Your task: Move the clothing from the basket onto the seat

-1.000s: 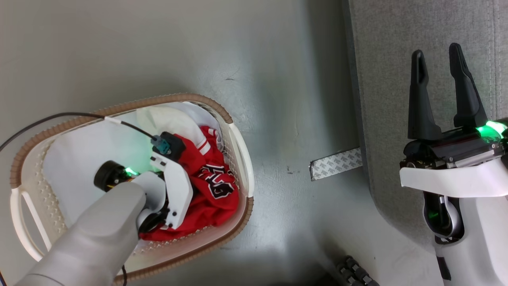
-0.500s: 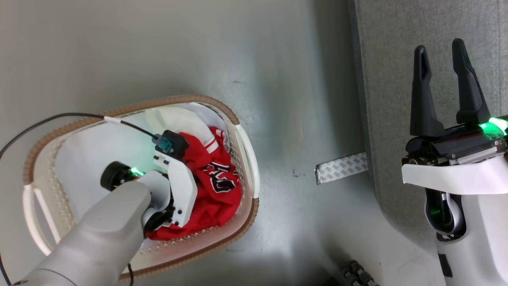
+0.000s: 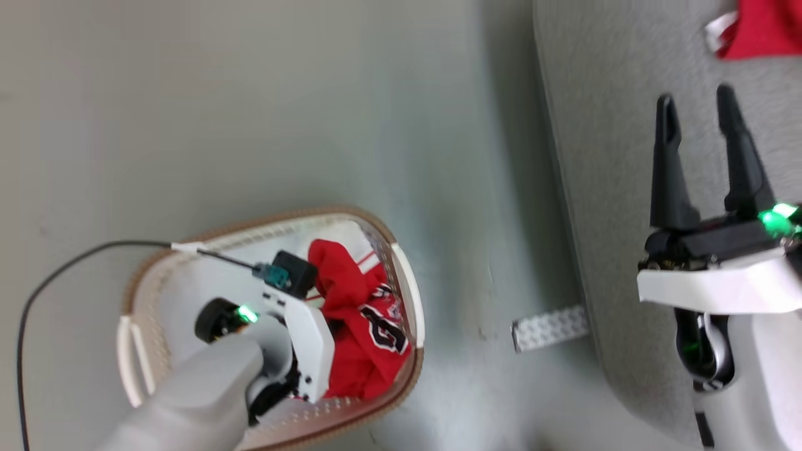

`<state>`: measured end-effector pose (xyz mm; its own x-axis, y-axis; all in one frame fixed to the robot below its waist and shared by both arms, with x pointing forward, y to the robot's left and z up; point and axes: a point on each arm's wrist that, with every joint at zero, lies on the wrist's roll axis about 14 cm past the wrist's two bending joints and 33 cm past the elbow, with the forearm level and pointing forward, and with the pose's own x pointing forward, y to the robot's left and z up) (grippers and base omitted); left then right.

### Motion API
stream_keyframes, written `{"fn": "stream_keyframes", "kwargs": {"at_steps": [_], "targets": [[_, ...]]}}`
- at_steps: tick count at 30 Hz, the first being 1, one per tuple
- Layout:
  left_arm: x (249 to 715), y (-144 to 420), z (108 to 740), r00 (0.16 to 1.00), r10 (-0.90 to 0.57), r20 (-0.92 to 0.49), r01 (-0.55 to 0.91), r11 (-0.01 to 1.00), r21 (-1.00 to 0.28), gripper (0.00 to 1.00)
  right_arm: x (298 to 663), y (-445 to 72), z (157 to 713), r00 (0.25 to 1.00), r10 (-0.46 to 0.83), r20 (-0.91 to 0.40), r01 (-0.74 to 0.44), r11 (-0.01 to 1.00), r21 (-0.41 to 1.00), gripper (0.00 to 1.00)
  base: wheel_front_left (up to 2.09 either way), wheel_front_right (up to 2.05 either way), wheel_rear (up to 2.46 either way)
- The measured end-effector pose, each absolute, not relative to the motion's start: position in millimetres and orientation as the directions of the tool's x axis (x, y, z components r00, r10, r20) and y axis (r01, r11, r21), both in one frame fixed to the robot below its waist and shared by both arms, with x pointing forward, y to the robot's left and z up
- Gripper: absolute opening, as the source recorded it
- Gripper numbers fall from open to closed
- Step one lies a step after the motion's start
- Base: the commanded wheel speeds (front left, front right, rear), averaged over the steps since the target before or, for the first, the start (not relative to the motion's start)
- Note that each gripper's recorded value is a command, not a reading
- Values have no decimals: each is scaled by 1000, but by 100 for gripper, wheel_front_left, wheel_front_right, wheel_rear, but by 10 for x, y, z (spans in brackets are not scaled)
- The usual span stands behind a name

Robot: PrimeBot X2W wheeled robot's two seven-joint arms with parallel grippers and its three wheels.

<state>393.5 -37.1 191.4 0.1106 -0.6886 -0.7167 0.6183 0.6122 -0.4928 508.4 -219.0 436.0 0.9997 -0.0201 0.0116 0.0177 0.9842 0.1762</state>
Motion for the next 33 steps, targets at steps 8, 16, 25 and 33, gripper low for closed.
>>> {"fn": "stream_keyframes", "kwargs": {"at_steps": [8, 16, 25, 33], "targets": [[4097, -371, 2760, 332, -762, -556, 673, 604, -426, 0, 4793, -2060, 4867, 995, 0, 96, -18, 981, 193, 100, 0, 0, 0], [4162, -318, 3660, 491, -787, -374, 706, 611, -358, 0, 4435, -1900, 5135, 990, 22, 137, -54, 971, 232, 100, 0, 0, 0], [4223, -203, 4862, 644, -756, -117, 725, 652, -222, 0, 4149, -1548, 5427, 973, 110, 201, -160, 955, 250, 100, 0, 0, 0], [4206, -48, 5800, 698, -709, 97, 715, 685, -136, 0, 4005, -1327, 5605, 955, 171, 241, -232, 938, 256, 100, 0, 0, 0]]}}
